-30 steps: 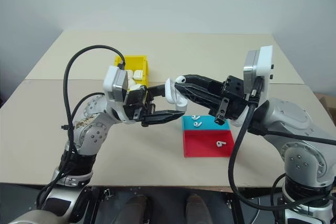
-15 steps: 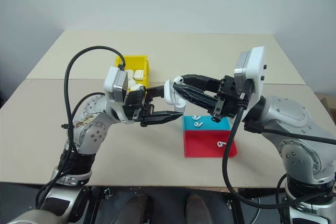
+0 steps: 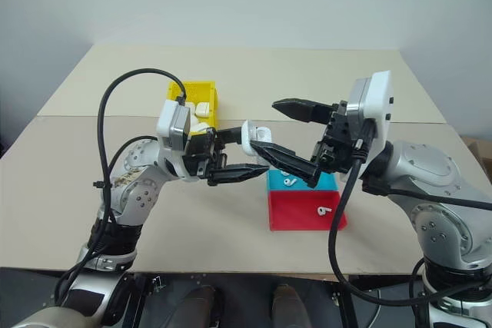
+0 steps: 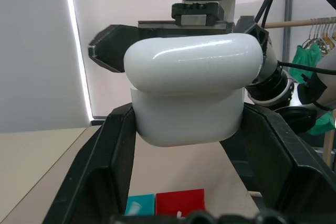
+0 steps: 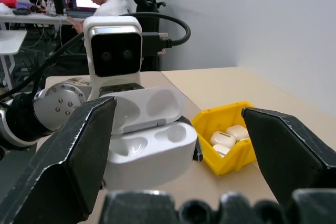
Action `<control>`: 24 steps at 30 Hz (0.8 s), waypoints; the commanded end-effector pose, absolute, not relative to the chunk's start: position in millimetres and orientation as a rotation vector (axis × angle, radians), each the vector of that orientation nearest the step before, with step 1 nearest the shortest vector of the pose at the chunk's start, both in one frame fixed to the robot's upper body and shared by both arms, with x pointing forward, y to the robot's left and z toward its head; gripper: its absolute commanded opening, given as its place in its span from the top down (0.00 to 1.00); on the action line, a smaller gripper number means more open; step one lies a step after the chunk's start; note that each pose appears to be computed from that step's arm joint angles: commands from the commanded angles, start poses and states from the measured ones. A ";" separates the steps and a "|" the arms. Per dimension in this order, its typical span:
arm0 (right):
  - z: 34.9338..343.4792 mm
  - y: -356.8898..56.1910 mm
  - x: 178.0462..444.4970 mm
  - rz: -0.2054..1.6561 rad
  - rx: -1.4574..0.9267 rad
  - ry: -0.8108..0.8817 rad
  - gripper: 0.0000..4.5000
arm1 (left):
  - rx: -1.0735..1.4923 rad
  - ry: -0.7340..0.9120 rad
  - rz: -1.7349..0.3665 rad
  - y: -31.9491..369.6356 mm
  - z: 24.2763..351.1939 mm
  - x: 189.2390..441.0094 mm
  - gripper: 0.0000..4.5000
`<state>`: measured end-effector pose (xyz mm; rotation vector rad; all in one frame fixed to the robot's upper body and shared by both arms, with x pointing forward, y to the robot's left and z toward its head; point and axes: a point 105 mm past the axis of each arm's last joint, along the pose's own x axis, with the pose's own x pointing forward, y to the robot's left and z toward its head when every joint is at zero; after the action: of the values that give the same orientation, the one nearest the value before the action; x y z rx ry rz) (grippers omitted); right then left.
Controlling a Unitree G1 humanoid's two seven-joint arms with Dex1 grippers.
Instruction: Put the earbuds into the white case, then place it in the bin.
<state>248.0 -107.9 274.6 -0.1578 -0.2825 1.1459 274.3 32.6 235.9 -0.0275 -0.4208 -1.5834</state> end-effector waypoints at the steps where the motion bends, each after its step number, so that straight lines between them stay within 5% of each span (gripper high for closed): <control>1: 280.8 -127.6 254.9 1.077 -0.184 -0.275 0.00 | 0.019 -0.500 -1.542 42.8 253.3 272.3 0.39; 11: 267.6 -164.3 277.1 0.948 -0.435 -0.033 0.00 | -0.073 -0.282 -1.400 54.6 237.8 284.6 0.39; 16: 245.7 -172.6 273.7 1.033 -0.666 0.147 0.00 | -0.059 -0.413 -1.201 53.0 242.2 293.6 0.39; 24: 203.3 -179.1 263.1 1.241 -0.912 0.418 0.00 | -0.121 -0.423 -1.322 46.2 241.4 277.4 0.39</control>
<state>264.3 -176.2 203.0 -0.8308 0.3975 1.2217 287.3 51.0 229.8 -0.1242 -0.3708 -1.2792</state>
